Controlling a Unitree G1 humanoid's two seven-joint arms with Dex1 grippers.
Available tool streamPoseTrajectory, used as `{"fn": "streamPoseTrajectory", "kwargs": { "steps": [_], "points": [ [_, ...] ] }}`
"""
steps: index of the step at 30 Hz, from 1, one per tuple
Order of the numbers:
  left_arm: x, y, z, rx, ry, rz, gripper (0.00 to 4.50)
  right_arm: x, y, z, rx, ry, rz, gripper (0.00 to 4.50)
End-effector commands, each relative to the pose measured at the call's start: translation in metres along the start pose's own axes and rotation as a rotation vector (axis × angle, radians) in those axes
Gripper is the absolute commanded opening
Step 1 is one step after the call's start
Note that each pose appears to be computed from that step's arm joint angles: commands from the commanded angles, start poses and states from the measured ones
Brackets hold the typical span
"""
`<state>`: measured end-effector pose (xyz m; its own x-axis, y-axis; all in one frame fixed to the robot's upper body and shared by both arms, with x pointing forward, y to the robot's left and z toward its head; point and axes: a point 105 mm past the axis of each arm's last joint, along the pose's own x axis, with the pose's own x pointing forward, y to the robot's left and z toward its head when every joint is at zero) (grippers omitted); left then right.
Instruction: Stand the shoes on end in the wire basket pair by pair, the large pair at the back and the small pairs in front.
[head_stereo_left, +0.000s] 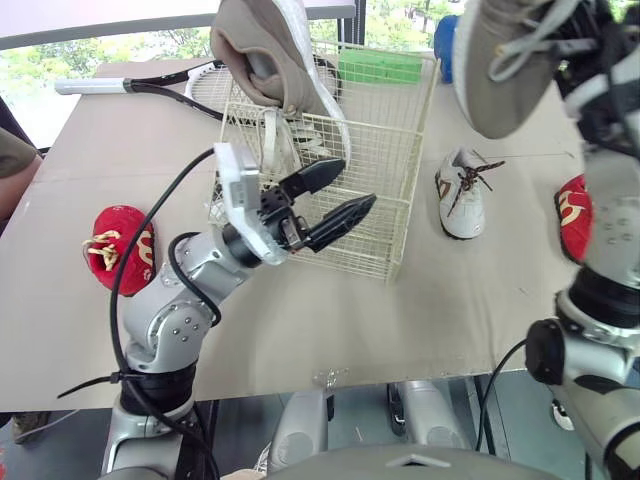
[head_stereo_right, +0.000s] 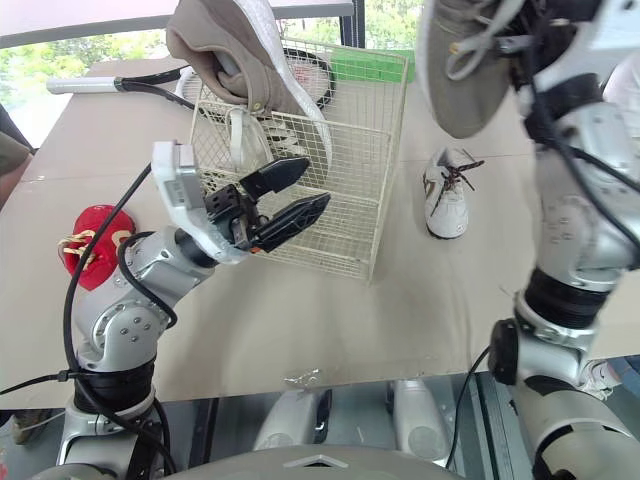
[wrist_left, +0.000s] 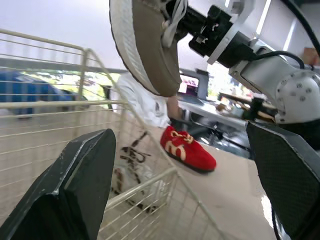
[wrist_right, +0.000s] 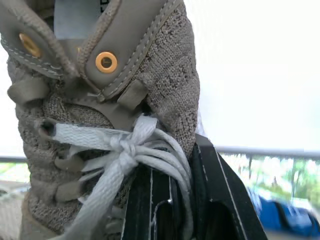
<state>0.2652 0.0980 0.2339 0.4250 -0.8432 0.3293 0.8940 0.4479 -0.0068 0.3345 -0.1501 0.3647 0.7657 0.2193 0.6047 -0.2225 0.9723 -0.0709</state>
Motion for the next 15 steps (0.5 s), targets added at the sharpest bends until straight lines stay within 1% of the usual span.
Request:
{"fn": "streamPoseTrajectory", "kwargs": {
  "steps": [1,6,8,12,15],
  "points": [
    [-0.019,-0.002,0.023,0.069,-0.065,0.002,4.50,0.013,0.033,0.042,-0.032,-0.228,0.003,0.04],
    [-0.045,-0.003,0.020,0.081,0.008,0.013,4.50,0.026,0.065,0.046,0.020,-0.287,0.057,0.04],
    [-0.054,-0.005,0.018,0.078,0.040,0.015,4.50,0.030,0.071,0.044,0.016,-0.299,0.067,0.04],
    [-0.066,-0.008,0.018,0.074,0.063,0.027,4.50,0.039,0.076,0.024,-0.009,-0.307,0.032,0.04],
    [-0.074,-0.010,0.018,0.068,0.069,0.041,4.50,0.042,0.086,0.011,-0.008,-0.319,0.047,0.04]
  ]
}}
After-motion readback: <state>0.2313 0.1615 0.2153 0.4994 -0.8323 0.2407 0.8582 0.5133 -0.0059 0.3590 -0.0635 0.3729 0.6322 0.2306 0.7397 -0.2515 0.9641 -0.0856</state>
